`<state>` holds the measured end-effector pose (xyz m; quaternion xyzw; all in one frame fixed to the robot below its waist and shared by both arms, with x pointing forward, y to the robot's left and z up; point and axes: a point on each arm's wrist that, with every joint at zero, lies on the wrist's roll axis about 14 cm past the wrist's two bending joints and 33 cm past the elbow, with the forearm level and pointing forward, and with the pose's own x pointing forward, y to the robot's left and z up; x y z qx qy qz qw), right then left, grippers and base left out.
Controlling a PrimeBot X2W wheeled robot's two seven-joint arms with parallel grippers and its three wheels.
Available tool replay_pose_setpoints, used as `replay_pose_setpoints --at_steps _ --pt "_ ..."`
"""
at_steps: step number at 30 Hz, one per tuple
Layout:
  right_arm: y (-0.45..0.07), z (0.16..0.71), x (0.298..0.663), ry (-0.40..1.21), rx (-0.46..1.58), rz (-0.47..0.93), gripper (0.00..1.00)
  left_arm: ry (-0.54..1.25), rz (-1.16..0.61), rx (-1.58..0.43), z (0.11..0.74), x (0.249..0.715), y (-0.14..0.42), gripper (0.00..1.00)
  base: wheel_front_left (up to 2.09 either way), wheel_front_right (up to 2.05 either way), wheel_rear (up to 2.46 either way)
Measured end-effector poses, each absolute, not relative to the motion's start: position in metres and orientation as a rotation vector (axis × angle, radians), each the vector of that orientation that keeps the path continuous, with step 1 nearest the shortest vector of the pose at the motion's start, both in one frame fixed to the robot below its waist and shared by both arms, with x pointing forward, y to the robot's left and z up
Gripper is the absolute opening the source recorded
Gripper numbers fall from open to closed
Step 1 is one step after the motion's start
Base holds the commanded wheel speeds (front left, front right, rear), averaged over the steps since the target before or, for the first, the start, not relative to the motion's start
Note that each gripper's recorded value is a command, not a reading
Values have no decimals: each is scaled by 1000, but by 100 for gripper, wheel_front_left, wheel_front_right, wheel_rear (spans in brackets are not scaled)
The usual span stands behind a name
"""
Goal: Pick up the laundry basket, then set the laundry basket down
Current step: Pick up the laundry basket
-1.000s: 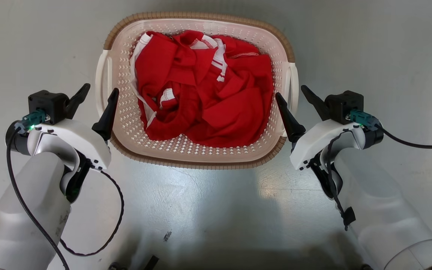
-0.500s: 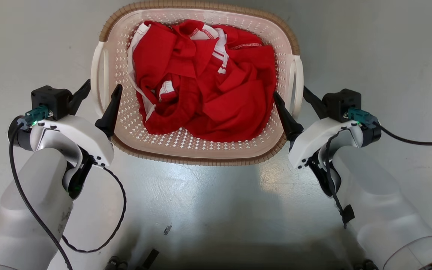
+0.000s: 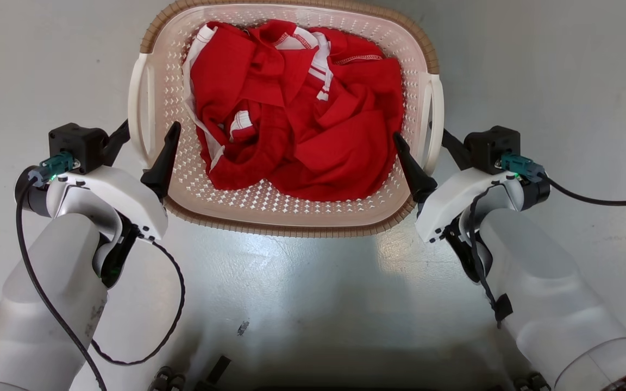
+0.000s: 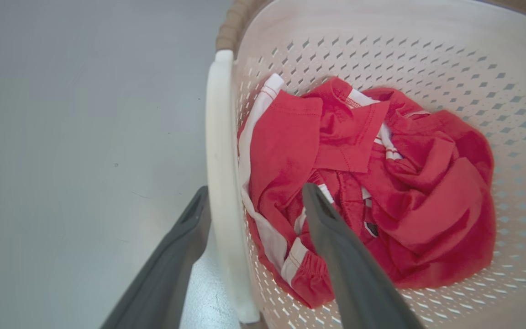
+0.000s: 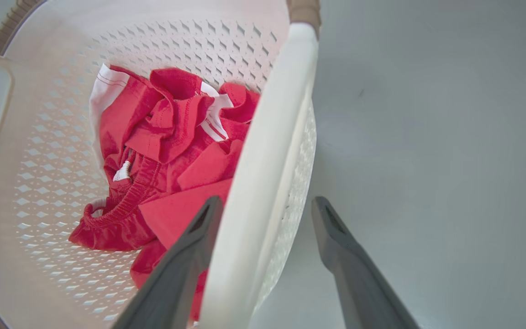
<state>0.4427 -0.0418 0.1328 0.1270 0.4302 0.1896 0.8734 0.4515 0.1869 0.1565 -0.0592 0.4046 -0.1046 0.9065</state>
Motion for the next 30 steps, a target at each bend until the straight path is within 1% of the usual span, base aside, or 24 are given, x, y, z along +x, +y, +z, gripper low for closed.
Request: replay_pose_setpoints --at_steps 4,18,25,27,28,29,30 --pt "-41 134 447 891 265 399 100 831 -222 -121 157 454 185 100 0 0 0" --pt "-38 129 440 915 275 404 100 823 -236 -126 157 457 181 100 0 0 0" --pt "-38 126 437 928 282 399 87 825 -238 -131 155 456 180 100 0 0 0" --pt "-38 125 437 931 287 394 75 826 -238 -131 155 456 180 100 0 0 0" --pt "-38 124 437 931 289 396 64 827 -240 -131 154 455 180 90 0 0 0" --pt "-37 124 438 930 291 398 49 830 -243 -130 154 455 180 77 0 0 0" --pt "-36 124 438 928 293 399 46 832 -245 -129 153 454 179 63 0 0 0"
